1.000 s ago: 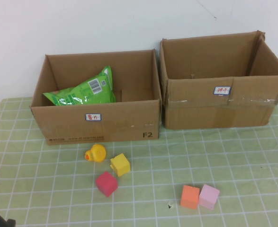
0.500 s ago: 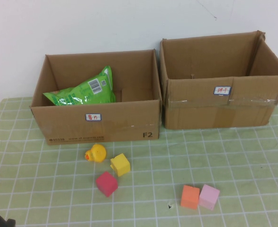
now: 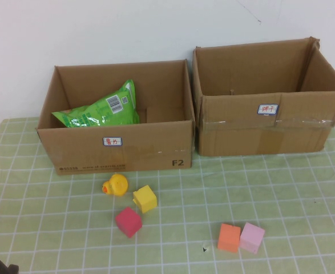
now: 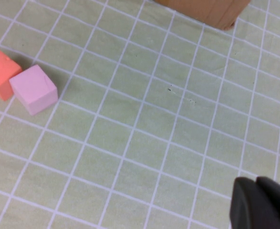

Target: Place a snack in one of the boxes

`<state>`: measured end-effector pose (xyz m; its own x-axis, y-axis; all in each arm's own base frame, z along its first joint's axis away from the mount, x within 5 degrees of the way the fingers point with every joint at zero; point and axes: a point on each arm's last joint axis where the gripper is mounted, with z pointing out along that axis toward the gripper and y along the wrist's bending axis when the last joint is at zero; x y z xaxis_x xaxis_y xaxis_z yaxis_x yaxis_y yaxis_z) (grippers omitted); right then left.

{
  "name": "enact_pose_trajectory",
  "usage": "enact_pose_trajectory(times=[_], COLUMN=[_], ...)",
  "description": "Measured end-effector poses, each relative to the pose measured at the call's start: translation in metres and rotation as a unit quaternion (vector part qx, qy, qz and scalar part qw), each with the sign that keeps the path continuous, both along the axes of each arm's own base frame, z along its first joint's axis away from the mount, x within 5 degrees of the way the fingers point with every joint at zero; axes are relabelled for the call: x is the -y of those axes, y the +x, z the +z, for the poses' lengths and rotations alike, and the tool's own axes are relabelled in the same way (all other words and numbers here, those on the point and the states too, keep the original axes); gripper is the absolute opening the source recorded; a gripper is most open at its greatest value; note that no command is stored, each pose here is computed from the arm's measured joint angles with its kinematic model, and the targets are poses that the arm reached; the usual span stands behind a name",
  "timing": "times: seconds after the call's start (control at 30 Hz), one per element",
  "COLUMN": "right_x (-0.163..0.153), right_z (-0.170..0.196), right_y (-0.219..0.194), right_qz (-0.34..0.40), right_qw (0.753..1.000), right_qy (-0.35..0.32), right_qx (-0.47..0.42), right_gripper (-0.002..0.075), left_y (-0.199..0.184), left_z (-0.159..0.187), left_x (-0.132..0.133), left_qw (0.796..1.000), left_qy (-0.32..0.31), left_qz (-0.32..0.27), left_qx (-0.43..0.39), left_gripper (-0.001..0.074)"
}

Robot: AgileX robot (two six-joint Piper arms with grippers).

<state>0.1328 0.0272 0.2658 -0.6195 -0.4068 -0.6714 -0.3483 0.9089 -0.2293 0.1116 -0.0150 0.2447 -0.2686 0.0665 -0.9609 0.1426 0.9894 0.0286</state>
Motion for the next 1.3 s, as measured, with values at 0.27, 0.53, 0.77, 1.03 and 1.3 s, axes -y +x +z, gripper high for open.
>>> enact_pose_trajectory(times=[0.27, 0.53, 0.77, 1.03, 1.3], right_x=[0.000, 0.000, 0.000, 0.000, -0.001], right_z=[0.000, 0.000, 0.000, 0.000, 0.000], right_y=[0.000, 0.000, 0.000, 0.000, 0.000], right_qz=[0.000, 0.000, 0.000, 0.000, -0.001], right_qw=[1.000, 1.000, 1.000, 1.000, 1.000], right_qy=[0.000, 0.000, 0.000, 0.001, 0.005], right_qx=[0.000, 0.000, 0.000, -0.001, -0.002], right_gripper=[0.0000, 0.0000, 0.0000, 0.0000, -0.0001], left_y=[-0.022, -0.051, -0.057, -0.059, -0.059], left_z=[0.005, -0.037, -0.069, -0.069, -0.069], left_x=[-0.004, -0.014, -0.016, -0.016, -0.016], left_qw=[1.000, 0.998, 0.998, 0.997, 0.997], left_qy=[-0.002, 0.037, 0.006, -0.002, 0.004], left_qz=[0.007, 0.048, 0.069, 0.072, 0.071], left_qx=[0.020, -0.029, 0.001, -0.002, -0.002], left_gripper=[-0.0001, -0.0001, -0.0001, -0.0001, -0.0001])
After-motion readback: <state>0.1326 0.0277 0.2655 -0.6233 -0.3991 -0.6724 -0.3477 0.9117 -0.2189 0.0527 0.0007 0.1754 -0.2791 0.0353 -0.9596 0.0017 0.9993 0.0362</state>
